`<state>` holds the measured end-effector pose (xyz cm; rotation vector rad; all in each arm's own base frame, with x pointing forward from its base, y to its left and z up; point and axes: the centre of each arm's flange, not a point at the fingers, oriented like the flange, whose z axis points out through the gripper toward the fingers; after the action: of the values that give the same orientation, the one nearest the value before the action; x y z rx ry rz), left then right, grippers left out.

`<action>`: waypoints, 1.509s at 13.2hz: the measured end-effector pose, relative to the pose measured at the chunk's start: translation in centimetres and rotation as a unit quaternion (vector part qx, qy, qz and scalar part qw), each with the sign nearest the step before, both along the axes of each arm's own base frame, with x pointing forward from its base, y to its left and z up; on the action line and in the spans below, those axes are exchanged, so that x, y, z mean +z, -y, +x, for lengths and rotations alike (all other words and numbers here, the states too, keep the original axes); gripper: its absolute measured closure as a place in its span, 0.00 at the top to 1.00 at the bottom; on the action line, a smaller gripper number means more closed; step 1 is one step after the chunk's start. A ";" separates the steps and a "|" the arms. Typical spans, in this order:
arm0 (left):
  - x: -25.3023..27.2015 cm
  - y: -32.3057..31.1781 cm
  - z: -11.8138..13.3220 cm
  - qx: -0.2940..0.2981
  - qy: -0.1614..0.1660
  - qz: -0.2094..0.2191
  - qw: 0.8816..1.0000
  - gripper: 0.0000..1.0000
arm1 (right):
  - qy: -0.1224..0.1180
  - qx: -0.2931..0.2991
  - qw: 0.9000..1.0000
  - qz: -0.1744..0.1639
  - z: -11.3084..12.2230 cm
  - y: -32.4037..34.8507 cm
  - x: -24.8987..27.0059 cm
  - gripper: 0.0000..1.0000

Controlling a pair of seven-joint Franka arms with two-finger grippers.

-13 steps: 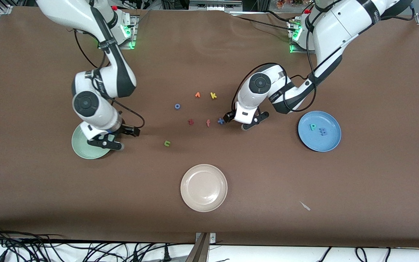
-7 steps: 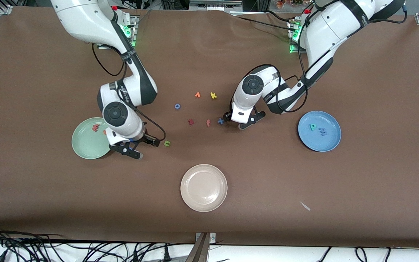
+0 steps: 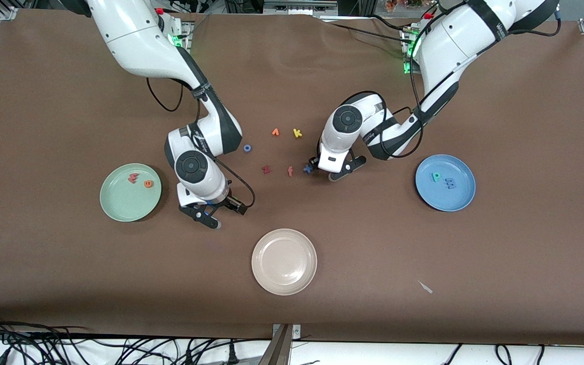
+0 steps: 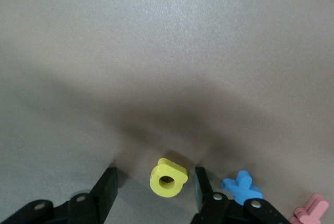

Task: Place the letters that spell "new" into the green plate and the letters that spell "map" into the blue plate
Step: 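Grasp the yellow letter with the left gripper while the right gripper grasps green U, then drop the yellow letter in the blue plate while the right gripper drops U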

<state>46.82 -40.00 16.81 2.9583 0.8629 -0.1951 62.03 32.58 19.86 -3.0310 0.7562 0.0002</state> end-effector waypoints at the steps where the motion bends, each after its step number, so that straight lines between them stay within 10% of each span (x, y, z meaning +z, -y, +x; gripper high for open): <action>1: 0.0 0.1 -0.1 -0.001 0.000 0.000 1.000 0.66 | -0.001 0.001 1.000 0.001 -0.1 -0.2 -0.4 1.00; 11: 0.5 0.4 0.2 -0.002 0.003 0.000 1.000 0.28 | -0.007 0.009 1.000 -0.001 -1.7 -0.9 -2.6 0.84; 20: 10.6 -10.9 8.9 -0.025 -0.008 0.068 0.997 0.28 | -0.006 0.008 1.000 0.002 -1.7 -0.8 -2.0 0.30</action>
<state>55.69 -29.10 27.43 3.1109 0.8368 -0.1673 60.37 33.42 17.87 -3.0354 0.7324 0.0198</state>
